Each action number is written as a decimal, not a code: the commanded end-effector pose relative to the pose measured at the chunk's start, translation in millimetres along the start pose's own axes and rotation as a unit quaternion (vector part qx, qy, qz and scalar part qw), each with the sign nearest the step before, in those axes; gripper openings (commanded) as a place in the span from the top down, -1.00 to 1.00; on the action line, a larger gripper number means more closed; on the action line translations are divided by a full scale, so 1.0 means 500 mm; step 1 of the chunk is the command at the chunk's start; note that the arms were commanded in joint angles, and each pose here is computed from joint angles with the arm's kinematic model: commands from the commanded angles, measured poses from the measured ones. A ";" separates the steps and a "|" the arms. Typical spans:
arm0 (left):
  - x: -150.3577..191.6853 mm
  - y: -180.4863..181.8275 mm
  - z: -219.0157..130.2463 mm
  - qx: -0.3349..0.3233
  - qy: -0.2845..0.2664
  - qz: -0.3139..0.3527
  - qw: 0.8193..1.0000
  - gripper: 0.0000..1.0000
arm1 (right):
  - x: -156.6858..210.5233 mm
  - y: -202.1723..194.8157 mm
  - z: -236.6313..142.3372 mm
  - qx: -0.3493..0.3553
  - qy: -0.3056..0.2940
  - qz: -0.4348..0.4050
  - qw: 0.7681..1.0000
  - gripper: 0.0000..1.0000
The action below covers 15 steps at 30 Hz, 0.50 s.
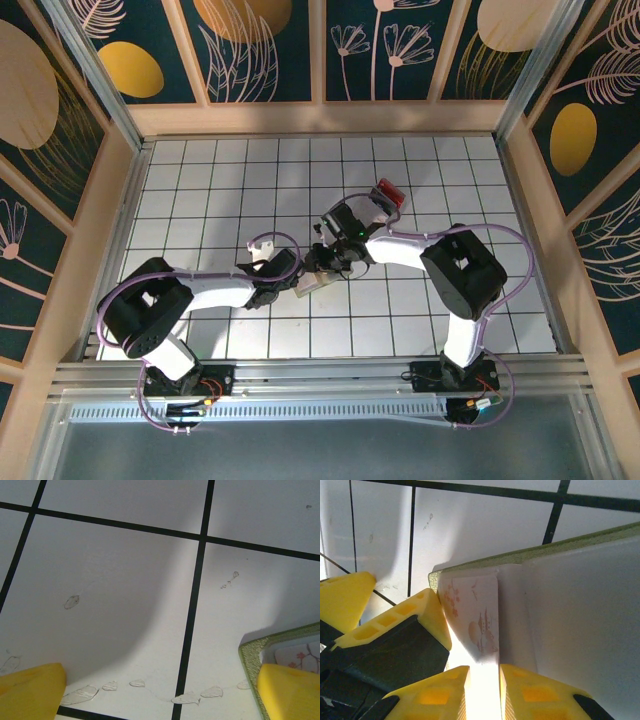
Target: Take the credit cards out of the card holder
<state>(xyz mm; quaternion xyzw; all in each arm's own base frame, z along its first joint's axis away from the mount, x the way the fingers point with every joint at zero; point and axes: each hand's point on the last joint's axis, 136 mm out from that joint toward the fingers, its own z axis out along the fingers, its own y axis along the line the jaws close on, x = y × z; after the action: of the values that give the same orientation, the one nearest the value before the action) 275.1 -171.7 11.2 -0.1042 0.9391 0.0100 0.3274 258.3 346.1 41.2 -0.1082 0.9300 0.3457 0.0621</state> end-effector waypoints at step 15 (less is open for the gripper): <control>0.028 0.041 0.026 -0.045 0.018 0.020 0.999 -0.98 | 0.003 0.047 0.009 -0.117 0.003 0.026 0.993 0.58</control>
<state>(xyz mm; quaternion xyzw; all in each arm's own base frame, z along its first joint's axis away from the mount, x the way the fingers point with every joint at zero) 276.6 -171.9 11.1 -0.1045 0.9384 0.0126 0.3291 251.5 357.0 44.3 -0.0853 0.9038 0.4175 0.0389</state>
